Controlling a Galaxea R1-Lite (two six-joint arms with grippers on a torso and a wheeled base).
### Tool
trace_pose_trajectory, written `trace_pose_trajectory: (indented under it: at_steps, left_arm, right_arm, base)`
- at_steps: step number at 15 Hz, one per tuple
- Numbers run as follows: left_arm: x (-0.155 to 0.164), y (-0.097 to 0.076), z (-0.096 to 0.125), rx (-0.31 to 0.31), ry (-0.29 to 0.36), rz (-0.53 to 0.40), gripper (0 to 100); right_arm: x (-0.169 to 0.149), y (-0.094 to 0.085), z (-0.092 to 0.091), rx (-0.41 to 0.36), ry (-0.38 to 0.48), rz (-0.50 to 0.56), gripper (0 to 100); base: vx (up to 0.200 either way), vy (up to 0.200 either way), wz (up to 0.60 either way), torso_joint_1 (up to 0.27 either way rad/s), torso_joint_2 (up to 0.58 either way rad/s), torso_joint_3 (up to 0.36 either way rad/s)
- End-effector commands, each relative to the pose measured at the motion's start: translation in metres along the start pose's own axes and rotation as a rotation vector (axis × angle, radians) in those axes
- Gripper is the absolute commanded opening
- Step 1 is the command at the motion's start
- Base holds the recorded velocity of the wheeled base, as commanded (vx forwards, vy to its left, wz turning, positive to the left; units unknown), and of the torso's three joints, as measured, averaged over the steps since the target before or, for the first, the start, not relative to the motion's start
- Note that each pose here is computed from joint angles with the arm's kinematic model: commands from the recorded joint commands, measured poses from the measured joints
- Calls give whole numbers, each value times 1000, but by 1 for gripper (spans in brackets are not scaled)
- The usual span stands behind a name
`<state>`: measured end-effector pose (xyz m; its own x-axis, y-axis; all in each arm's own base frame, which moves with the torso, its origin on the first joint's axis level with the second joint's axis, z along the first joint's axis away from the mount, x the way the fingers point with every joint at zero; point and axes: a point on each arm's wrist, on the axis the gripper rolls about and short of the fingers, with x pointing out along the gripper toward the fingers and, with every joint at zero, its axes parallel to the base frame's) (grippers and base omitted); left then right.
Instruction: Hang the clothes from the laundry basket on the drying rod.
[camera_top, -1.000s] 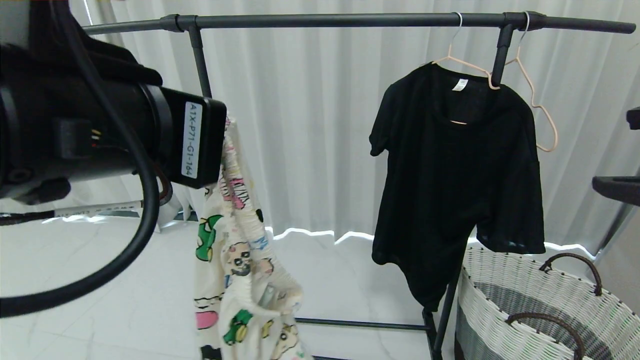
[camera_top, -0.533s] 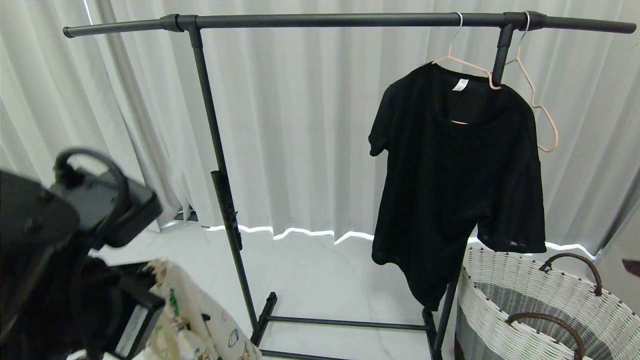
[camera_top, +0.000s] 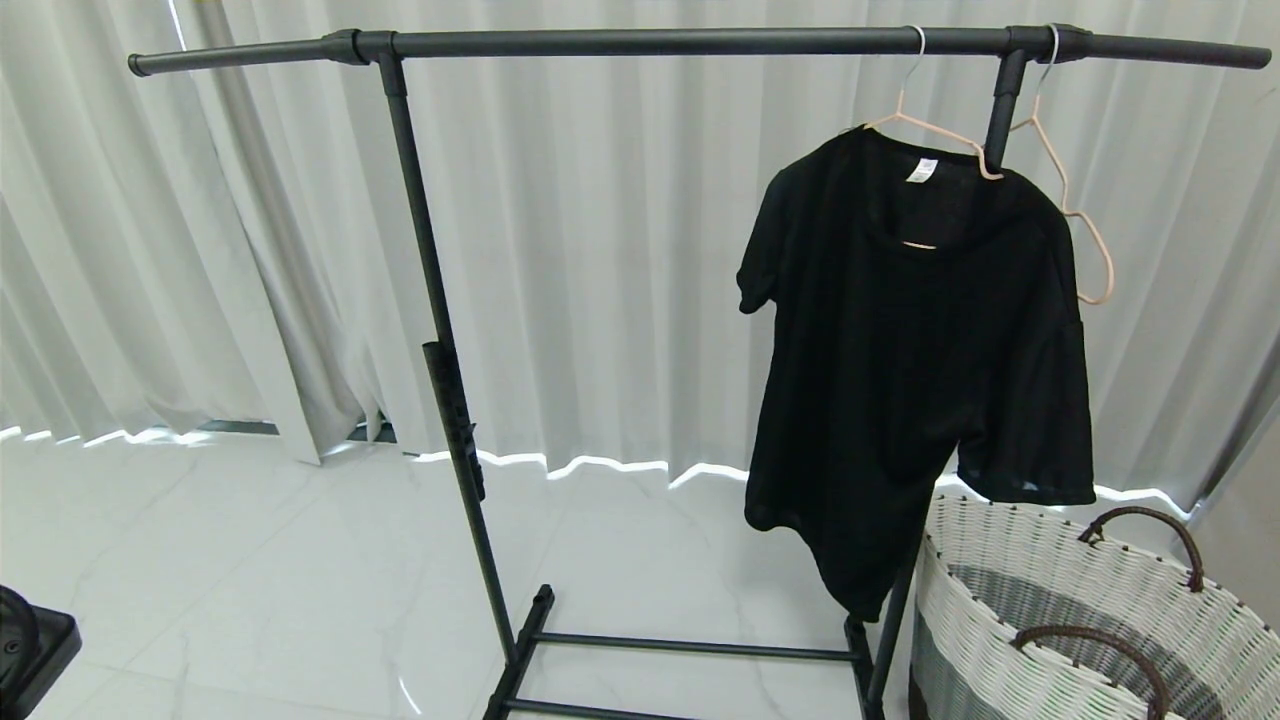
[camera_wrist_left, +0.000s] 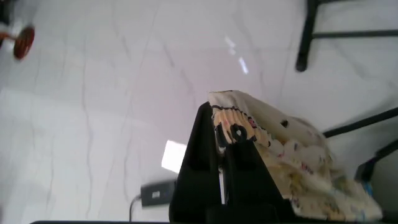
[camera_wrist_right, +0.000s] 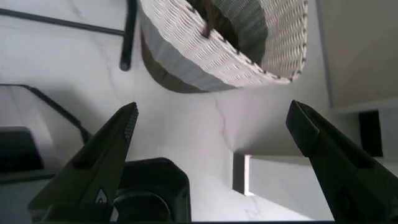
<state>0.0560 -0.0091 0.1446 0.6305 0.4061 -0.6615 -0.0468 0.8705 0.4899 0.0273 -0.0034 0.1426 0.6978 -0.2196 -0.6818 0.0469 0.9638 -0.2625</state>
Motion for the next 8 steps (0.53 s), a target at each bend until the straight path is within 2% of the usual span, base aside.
trace_pose_trajectory:
  at_steps: [1,2,6,8]
  left_arm:
    - [7,-1,-14,-21,68,23,0]
    - [7,-2,-20,-20,69,0,0]
    - [16,-7,-43,-5,152,22,0]
    - [18,-6,-43,-25,178,35,0]
  right_arm:
    - [9,3,-27,2,2,-78,100]
    - [17,4,-40,4,4,-154,100]
    - [18,5,-39,19,-12,-150,100]
    - [18,5,-38,18,-11,-148,100]
  base:
    - [0,0,0,0,0,0]
    - [0,0,0,0,0,0]
    - [0,0,0,0,0,0]
    - [0,0,0,0,0,0]
